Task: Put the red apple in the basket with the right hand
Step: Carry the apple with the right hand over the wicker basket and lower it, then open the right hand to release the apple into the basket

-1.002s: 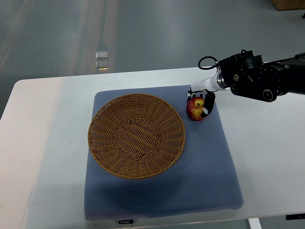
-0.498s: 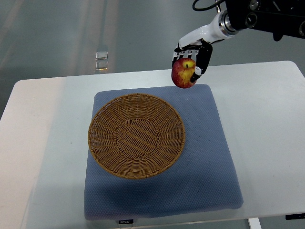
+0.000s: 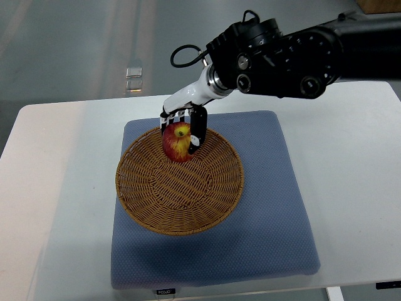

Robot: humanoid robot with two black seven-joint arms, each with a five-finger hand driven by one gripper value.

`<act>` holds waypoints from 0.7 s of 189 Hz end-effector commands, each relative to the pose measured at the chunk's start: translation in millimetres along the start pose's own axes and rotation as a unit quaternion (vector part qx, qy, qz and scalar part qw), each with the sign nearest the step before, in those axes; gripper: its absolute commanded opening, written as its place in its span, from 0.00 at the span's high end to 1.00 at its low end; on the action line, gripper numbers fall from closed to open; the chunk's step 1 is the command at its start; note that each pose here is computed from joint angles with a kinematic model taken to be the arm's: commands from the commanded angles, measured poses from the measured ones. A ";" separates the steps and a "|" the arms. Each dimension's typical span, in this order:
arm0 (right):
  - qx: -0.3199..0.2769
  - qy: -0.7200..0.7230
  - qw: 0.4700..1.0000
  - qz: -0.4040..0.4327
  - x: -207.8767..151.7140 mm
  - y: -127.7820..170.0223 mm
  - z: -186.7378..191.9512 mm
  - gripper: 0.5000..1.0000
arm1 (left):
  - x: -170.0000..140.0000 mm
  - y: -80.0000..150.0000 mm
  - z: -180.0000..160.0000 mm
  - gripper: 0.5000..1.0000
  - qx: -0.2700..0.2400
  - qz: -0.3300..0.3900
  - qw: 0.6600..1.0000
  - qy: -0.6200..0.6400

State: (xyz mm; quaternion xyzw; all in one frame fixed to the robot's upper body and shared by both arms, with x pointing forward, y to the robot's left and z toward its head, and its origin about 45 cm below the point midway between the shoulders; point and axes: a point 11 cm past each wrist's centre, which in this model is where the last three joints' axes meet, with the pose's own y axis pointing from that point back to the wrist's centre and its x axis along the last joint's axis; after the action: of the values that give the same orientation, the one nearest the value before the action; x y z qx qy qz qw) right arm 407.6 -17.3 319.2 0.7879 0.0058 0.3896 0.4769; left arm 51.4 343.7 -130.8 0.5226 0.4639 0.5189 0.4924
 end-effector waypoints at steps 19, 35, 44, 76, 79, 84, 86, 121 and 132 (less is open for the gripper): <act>0.008 0.001 1.000 0.022 0.7 -9.0 -4.7 0.95 | 0.0 0.0 -0.1 0.00 0.000 0.000 1.000 -0.001; 0.002 -0.008 1.000 0.027 -3.4 -14.7 5.4 0.94 | 0.0 -0.1 -1.0 0.00 0.001 0.000 1.000 -0.001; -0.002 -0.009 1.000 0.027 -5.8 -16.9 9.4 0.94 | 0.0 -0.1 -1.0 0.00 0.001 0.000 1.000 -0.001; 0.000 -0.030 0.999 0.022 -23.1 -29.3 18.9 0.93 | 0.0 -0.1 -0.9 0.00 0.001 0.000 1.000 0.000; 0.001 -0.031 0.999 0.022 -24.1 -30.0 19.3 0.93 | 0.0 -0.1 -0.9 0.00 0.001 0.000 1.000 0.000; 0.001 -0.032 0.999 0.022 -25.1 -30.6 19.7 0.92 | 0.0 -0.1 -0.9 0.00 0.001 0.000 1.000 0.000; 0.001 -0.032 0.999 0.022 -25.1 -30.6 19.7 0.92 | 0.0 -0.1 -0.9 0.00 0.001 0.000 1.000 0.000; 0.000 -0.046 0.999 0.020 -35.1 -37.8 27.0 0.87 | 0.7 -0.2 -1.9 0.00 0.002 0.002 1.000 0.000; -0.001 -0.046 0.999 0.021 -34.7 -37.7 27.4 0.87 | 0.7 -0.2 -2.8 0.00 0.002 0.002 1.000 0.001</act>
State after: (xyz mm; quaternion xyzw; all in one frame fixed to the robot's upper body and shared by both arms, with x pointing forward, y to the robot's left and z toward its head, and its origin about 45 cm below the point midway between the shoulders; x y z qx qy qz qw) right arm 413.3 -28.8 265.5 0.8041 -0.0307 0.3653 0.4681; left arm 48.9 344.3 -131.1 0.5238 0.4647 0.5185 0.4907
